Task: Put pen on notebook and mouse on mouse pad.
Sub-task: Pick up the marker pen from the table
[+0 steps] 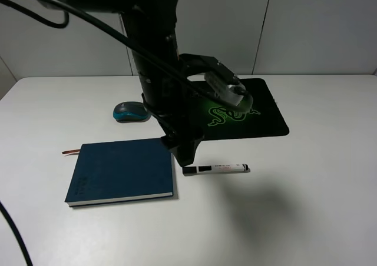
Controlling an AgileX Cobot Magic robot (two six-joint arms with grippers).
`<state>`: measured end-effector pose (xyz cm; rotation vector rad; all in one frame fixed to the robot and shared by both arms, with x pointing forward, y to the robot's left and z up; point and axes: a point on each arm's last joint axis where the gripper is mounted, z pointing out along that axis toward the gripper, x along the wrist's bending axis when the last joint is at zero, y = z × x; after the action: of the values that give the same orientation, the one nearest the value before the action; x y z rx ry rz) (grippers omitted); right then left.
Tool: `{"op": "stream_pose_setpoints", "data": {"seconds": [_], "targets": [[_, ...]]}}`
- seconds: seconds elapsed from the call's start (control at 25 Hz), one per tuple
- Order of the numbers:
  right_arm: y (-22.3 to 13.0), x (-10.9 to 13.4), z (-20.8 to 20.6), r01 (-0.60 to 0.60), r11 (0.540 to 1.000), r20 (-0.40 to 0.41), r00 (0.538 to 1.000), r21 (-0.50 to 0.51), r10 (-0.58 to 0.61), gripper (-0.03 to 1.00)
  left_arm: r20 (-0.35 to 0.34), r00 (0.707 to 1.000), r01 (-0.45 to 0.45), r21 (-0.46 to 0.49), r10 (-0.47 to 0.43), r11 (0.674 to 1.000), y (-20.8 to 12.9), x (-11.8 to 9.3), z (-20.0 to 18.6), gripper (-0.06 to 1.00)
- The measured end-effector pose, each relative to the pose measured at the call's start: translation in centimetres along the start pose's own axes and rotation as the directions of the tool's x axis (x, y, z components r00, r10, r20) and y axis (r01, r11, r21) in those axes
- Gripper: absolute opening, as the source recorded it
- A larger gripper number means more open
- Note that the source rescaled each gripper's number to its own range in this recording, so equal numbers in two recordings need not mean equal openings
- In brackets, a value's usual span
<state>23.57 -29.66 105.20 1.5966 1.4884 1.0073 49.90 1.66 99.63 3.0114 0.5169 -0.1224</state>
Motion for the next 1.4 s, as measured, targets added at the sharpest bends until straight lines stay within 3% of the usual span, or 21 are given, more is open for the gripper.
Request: {"op": "stream_pose_setpoints", "data": {"seconds": [0.36,0.72,1.4], "targets": [[0.0,0.0,0.0,0.0,1.0,0.0,1.0,0.0,0.0,1.0,0.011,0.998,-0.067,0.077,0.066,0.995,2.7,0.6,4.7,0.99],[0.0,0.0,0.0,0.0,1.0,0.0,1.0,0.0,0.0,1.0,-0.046,0.99,-0.135,0.027,0.136,0.99,4.8,0.1,7.3,0.99],[0.0,0.0,0.0,-0.002,1.0,-0.003,1.0,0.0,0.002,1.0,-0.061,0.983,-0.169,0.028,0.17,0.985,6.7,0.0,10.5,0.99]]}}
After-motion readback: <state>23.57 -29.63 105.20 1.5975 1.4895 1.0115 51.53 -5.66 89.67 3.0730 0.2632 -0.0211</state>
